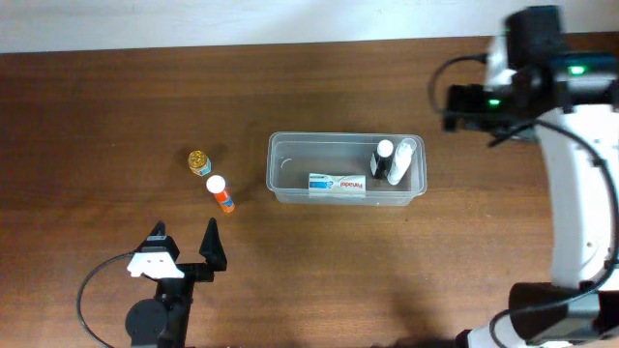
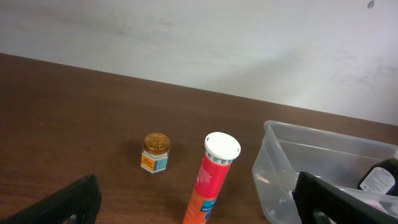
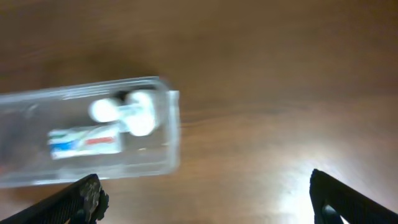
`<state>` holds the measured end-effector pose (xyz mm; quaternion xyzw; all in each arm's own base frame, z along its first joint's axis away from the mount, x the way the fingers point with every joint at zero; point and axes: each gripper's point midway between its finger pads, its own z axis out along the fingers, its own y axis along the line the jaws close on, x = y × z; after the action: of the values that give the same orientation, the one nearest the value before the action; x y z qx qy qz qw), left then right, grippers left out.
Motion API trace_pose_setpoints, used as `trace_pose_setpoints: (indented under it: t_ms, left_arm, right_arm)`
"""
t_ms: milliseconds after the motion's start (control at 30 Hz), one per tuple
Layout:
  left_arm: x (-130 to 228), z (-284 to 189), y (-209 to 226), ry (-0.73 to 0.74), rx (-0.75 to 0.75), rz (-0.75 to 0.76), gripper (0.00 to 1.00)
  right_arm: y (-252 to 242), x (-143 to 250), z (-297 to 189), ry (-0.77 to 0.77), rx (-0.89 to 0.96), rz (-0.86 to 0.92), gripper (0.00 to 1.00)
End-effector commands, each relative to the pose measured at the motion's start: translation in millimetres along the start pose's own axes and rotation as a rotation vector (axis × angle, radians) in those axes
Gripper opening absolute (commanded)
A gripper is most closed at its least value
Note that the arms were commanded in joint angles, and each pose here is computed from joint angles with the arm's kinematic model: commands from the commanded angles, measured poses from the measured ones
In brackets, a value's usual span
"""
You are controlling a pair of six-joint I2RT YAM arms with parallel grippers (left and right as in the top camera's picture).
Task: Pack container
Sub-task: 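Raise the right gripper and retract it to the right side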
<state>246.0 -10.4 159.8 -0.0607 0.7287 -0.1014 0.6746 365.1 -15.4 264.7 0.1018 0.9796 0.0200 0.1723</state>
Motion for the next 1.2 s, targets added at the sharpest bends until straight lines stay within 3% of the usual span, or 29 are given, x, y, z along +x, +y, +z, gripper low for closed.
trace_pose_setpoints:
  t_ms: [0, 400, 1167]
  left_arm:
    - [0.9, -0.3, -0.6, 0.000, 0.007, 0.015, 1.00]
    - [0.9, -0.3, -0.6, 0.000, 0.007, 0.015, 0.99]
    - [-7.4, -0.4, 3.5, -0.036, -0.020, 0.017, 0.99]
  right_arm:
    - [-46.5, -3.1, 2.8, 0.010, 0.110, 0.097, 0.98]
    - [-126.2, 1.2, 12.4, 0.051, 0.183, 0.300, 0.98]
    - [-130.4, 1.9, 11.9, 0.051, 0.186, 0.311, 0.98]
